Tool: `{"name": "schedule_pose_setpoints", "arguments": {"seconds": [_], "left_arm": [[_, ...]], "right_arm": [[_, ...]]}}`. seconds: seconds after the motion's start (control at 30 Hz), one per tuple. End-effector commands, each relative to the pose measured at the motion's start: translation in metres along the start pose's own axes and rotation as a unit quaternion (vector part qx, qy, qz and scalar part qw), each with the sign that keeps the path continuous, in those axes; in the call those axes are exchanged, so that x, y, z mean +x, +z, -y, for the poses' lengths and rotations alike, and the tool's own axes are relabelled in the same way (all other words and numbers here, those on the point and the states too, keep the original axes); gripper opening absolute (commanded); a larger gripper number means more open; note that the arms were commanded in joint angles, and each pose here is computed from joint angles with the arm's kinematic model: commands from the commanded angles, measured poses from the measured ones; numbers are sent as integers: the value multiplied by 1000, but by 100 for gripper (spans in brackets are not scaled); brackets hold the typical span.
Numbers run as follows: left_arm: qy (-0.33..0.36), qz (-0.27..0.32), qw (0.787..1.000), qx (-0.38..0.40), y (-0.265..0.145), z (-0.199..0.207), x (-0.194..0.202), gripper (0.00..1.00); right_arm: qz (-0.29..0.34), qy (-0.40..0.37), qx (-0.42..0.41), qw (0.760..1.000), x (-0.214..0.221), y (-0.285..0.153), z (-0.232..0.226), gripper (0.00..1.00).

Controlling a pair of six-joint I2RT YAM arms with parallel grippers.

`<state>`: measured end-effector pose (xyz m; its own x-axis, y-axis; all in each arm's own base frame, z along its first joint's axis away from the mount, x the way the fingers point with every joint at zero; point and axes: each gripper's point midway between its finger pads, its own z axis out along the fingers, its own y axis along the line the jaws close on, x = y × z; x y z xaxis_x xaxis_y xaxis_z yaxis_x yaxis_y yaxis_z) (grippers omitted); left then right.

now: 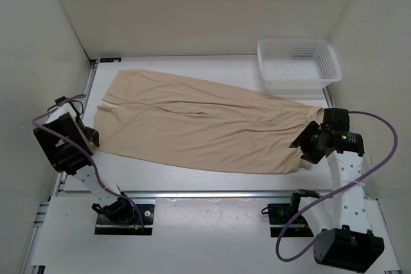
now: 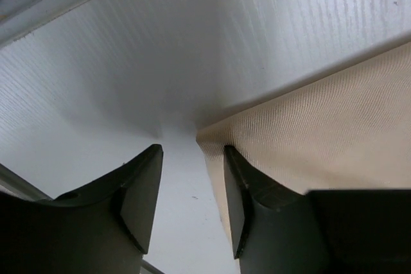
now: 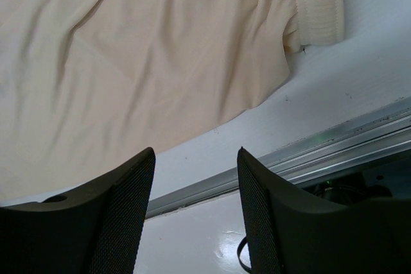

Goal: Fold and stack the trousers
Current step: Fold the trousers

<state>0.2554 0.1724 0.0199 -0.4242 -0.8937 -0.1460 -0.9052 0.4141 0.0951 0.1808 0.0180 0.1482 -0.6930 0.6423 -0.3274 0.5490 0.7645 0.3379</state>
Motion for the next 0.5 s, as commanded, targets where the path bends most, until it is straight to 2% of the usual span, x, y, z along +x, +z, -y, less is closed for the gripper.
{"name": "schedule_pose_setpoints", "arguments": {"seconds": [0.0,0.1,0.2,0.3,0.47], "left_arm": [[-8,19,1000,17,-10,4,-12,53],[7,-5,999,43,1,18,-10,31],[13,-17,998,51,4,23,-8,25],[14,-20,999,49,7,23,-7,12],[14,11,998,67,-14,24,-16,10]], "right_arm": [[6,-2,-8,1000,-2,-8,-4,59],[8,-7,-12,1000,-2,-10,-7,59],[8,-7,-12,1000,-3,-12,-7,59],[8,-7,-12,1000,-3,-12,-7,59],[5,-6,-10,1000,3,-10,-3,59]]}}
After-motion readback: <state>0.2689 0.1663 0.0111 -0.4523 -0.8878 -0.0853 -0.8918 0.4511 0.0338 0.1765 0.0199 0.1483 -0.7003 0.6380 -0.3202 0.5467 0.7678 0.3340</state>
